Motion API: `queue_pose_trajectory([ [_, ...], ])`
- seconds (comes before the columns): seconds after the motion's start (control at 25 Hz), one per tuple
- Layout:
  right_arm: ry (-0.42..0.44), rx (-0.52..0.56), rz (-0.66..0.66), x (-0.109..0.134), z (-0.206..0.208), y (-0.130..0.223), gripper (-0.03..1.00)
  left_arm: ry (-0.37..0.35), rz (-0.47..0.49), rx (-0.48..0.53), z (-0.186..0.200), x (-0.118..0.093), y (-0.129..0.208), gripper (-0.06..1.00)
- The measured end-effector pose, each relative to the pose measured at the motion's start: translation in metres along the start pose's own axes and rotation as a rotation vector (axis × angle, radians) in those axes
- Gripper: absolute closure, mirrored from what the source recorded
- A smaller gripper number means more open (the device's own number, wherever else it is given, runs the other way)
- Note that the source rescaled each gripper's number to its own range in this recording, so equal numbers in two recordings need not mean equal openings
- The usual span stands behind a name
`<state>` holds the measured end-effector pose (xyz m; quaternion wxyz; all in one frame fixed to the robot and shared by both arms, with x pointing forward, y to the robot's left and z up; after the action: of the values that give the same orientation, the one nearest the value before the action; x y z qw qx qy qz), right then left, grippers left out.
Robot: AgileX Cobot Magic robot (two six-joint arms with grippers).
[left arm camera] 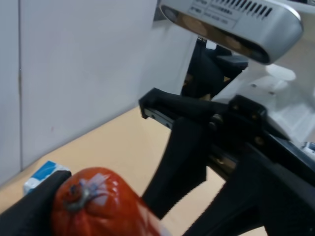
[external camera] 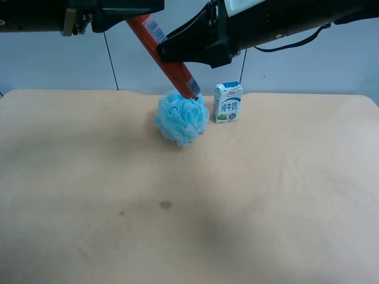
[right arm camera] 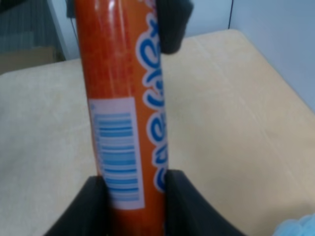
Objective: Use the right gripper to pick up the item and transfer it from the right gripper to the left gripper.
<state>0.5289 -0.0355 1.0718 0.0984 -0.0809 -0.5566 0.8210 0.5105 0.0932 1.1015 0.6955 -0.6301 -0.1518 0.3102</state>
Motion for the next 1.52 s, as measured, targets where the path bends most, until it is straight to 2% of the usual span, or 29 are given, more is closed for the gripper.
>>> queue_pose_trajectory([
  [0.36,0.002,-0.002,-0.010,0.000,0.000,0.000,0.96,-0.018,0.024,0.044,-0.012,0.010,0.014,0.02],
  [0.44,0.002,-0.002,-0.010,0.000,0.000,0.000,0.96,-0.023,0.030,0.058,-0.015,0.013,0.018,0.08],
  [0.48,0.002,-0.002,-0.010,0.000,0.000,0.000,0.96,-0.024,0.033,0.062,-0.016,0.014,0.020,0.19],
  [0.56,0.002,-0.002,-0.010,0.000,0.000,0.000,0.96,-0.024,0.032,0.061,-0.017,0.014,0.019,0.28],
  [0.76,0.002,-0.003,-0.011,0.000,0.000,-0.001,0.96,-0.021,0.018,0.035,-0.018,0.013,0.007,0.36],
  [0.84,0.002,-0.003,-0.011,0.000,0.000,-0.001,0.96,-0.020,0.010,0.019,-0.018,0.013,0.000,0.47],
  [1.0,-0.006,-0.003,-0.011,0.001,0.000,0.000,0.96,-0.020,0.005,0.009,-0.018,0.013,-0.005,0.89],
  [1.04,-0.006,-0.003,-0.010,0.001,0.000,0.000,0.96,-0.018,0.006,0.008,-0.018,0.012,-0.005,0.93],
  [1.52,0.004,0.000,-0.021,0.000,-0.001,0.000,0.97,-0.012,-0.009,0.007,-0.018,0.011,-0.005,0.93],
])
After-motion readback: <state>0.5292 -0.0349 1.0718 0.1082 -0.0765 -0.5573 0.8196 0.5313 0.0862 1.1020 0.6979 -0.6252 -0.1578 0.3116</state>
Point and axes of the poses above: a point on each arm's last joint axis where the gripper is mounted, z pointing back along that axis away from the gripper, x along the wrist's bending axis when the last joint is at zero, y = z × x, the point moved 8 cm from there along -z, pointing out along that axis toward the gripper
